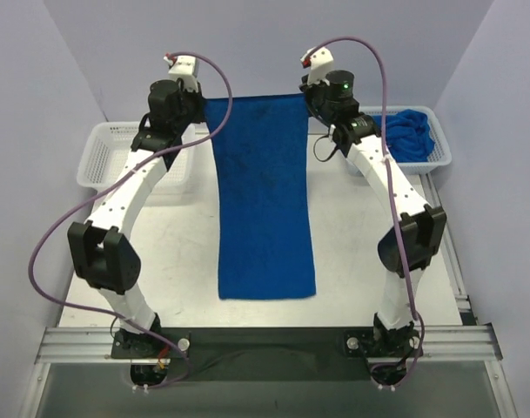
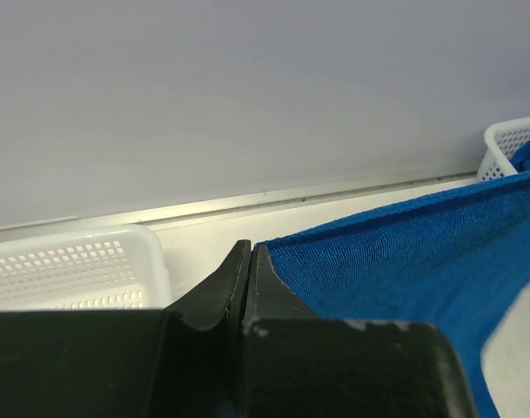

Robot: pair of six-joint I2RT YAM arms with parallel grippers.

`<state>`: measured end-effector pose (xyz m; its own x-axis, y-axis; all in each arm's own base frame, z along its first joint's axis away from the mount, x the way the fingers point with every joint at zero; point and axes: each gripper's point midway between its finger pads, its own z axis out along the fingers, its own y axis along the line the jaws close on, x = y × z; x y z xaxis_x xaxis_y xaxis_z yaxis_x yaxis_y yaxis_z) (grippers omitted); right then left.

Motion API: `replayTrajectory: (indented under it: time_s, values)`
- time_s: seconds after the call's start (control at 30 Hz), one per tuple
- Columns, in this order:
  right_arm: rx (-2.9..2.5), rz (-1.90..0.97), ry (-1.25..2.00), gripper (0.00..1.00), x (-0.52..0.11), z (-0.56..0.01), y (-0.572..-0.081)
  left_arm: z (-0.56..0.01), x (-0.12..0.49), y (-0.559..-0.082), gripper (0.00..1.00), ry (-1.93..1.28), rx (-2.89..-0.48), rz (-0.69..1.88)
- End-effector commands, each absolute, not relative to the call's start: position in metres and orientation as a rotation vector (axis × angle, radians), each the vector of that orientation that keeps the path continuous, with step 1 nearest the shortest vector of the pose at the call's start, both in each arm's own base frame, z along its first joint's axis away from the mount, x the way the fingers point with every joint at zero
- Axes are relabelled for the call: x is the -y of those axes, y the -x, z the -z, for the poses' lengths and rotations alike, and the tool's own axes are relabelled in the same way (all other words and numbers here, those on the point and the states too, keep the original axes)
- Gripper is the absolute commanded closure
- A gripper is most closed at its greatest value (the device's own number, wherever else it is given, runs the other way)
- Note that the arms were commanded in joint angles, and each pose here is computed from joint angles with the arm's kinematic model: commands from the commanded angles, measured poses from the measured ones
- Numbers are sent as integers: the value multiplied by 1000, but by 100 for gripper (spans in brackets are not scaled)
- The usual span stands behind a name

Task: Fold and stack the towels
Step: Fold the towel

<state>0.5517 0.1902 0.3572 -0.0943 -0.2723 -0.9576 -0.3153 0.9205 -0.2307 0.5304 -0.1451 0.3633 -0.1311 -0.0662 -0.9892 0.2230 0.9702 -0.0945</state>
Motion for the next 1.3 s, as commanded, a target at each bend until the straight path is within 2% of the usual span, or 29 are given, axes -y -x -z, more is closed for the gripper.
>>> replayTrajectory:
  time_s: [0.0, 0.33, 0.77, 1.07, 1.27]
  values:
    - [-1548, 107, 314, 100, -145, -418, -565, -433, 93, -542, 100, 10, -1502, 117]
    - [-1685, 117, 378, 100, -148, -346, -567, -388, 91, -550, 100, -8, -1603, 180]
    - [-2022, 67, 471, 100, -145, -189, -522, -229, 101, -507, 100, -44, -1943, 253]
    - [-2141, 15, 525, 100, -156, -153, -482, -174, 99, -465, 100, -51, -2085, 268]
    - [-2166, 8, 521, 100, -157, -153, -467, -185, 101, -456, 100, -72, -2113, 284]
